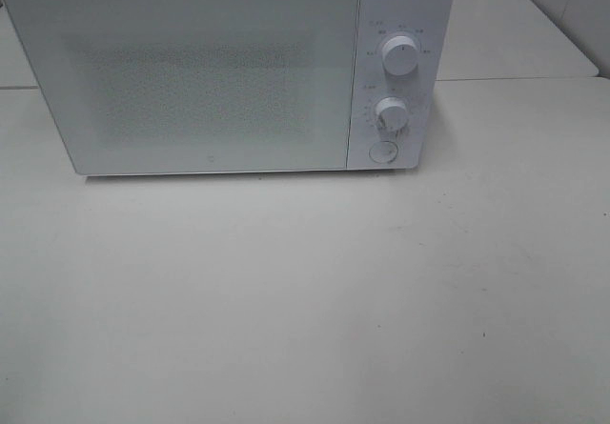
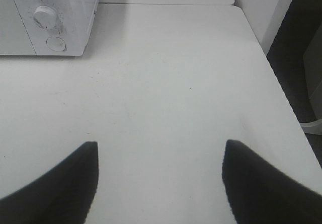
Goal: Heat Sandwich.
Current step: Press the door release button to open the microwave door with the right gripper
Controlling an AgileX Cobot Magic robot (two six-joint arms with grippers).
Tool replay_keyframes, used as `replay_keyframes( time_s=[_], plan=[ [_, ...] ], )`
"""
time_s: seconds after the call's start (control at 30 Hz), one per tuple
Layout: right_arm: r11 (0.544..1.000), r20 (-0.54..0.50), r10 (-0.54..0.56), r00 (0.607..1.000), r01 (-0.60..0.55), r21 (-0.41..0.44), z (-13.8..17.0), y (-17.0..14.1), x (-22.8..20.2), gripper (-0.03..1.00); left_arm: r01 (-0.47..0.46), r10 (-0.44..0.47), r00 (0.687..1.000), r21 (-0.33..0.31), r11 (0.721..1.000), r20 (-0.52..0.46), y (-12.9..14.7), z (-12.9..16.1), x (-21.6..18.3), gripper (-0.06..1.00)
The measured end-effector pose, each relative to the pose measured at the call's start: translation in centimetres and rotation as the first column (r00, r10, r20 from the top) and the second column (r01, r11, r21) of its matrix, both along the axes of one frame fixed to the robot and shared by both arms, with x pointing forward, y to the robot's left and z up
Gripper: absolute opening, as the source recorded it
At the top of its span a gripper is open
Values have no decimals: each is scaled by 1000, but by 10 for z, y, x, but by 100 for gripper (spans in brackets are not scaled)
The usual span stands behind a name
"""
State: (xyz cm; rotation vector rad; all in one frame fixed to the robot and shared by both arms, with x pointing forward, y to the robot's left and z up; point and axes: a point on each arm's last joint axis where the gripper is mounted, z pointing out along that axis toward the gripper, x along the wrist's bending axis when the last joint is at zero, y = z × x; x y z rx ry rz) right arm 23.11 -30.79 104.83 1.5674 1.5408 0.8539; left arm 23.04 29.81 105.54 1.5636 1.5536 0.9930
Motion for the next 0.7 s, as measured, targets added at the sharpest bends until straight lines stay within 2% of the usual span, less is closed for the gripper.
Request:
replay_keyframes(
  time_s=[0.33, 0.5, 0.7],
  plan=[
    [1000, 1, 0, 1000, 0, 1, 0, 0, 0, 69, 0, 0, 1000, 0, 1000, 0, 0, 0, 0, 67],
    [1000, 39, 4, 999, -4, -1, 7, 0, 3, 69, 0, 0, 1000, 0, 1000, 0, 0, 0, 0, 67],
    [1000, 108, 26, 994, -25, -13, 24, 3, 37, 69, 0, 0, 1000, 0, 1000, 0, 0, 0, 0, 67]
  ],
)
